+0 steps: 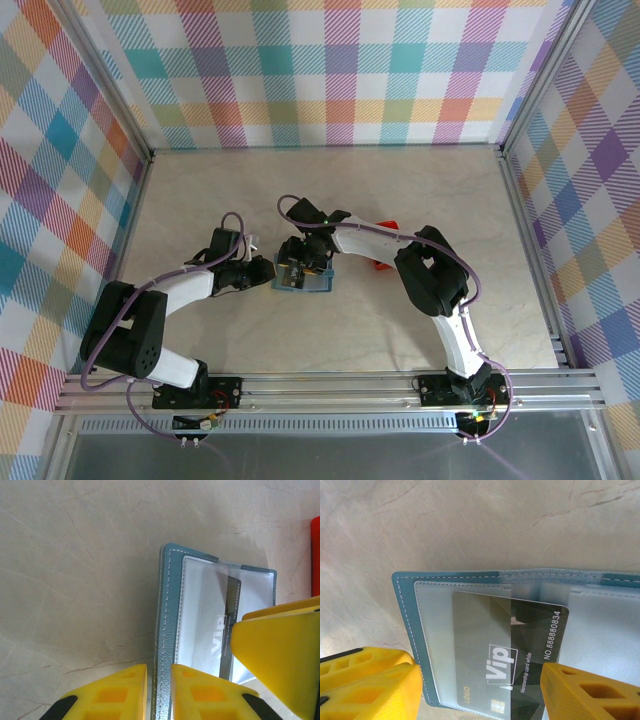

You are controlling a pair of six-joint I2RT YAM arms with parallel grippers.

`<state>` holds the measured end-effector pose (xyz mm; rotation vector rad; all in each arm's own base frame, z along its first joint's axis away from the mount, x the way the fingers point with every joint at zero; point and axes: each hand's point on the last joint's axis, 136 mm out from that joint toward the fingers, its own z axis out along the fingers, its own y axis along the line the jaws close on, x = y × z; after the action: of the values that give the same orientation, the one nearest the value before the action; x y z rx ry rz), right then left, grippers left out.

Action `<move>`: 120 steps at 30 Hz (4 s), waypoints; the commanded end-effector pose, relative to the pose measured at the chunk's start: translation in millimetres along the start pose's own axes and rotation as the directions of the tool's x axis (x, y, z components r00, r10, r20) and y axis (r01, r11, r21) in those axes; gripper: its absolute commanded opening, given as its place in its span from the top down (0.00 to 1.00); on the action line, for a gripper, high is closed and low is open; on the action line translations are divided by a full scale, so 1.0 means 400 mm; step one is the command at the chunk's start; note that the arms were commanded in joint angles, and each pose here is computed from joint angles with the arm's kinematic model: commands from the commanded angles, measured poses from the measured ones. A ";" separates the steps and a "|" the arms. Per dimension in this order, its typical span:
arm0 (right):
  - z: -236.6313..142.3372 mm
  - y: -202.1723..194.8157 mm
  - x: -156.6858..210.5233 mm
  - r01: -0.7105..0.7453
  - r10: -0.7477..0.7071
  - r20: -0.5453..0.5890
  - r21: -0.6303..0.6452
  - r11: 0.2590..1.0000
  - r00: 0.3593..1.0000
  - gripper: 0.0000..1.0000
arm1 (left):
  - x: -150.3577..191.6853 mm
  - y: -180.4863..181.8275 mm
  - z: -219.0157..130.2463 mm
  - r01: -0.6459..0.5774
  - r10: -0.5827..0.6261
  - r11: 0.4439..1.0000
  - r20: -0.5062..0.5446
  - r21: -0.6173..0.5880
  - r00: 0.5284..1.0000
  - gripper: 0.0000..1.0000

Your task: Put the credit cards into the card holder

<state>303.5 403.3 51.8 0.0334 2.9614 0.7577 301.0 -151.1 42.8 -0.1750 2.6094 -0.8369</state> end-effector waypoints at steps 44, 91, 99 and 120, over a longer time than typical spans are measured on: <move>0.054 0.065 0.000 0.015 -0.019 -0.048 -0.088 0.996 0.999 0.35 | 0.013 0.005 0.014 -0.008 0.008 1.000 -0.026 0.019 1.000 0.93; -0.056 -0.106 0.027 0.127 -0.124 -0.028 0.265 0.956 0.992 0.27 | 0.017 0.004 -0.004 0.001 -0.001 1.000 -0.006 0.017 1.000 0.91; -0.092 -0.147 0.029 0.102 -0.111 0.014 0.303 0.948 0.994 0.27 | 0.021 0.008 -0.011 0.002 -0.002 1.000 0.001 0.008 1.000 0.92; -0.110 -0.186 0.005 0.236 -0.246 -0.027 0.407 0.882 0.969 0.27 | 0.020 0.005 -0.014 -0.001 0.001 1.000 0.001 0.009 1.000 0.92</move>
<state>295.3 318.8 56.3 -0.2419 2.9573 0.1331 295.5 -152.3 42.7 -0.1634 2.5982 -0.8597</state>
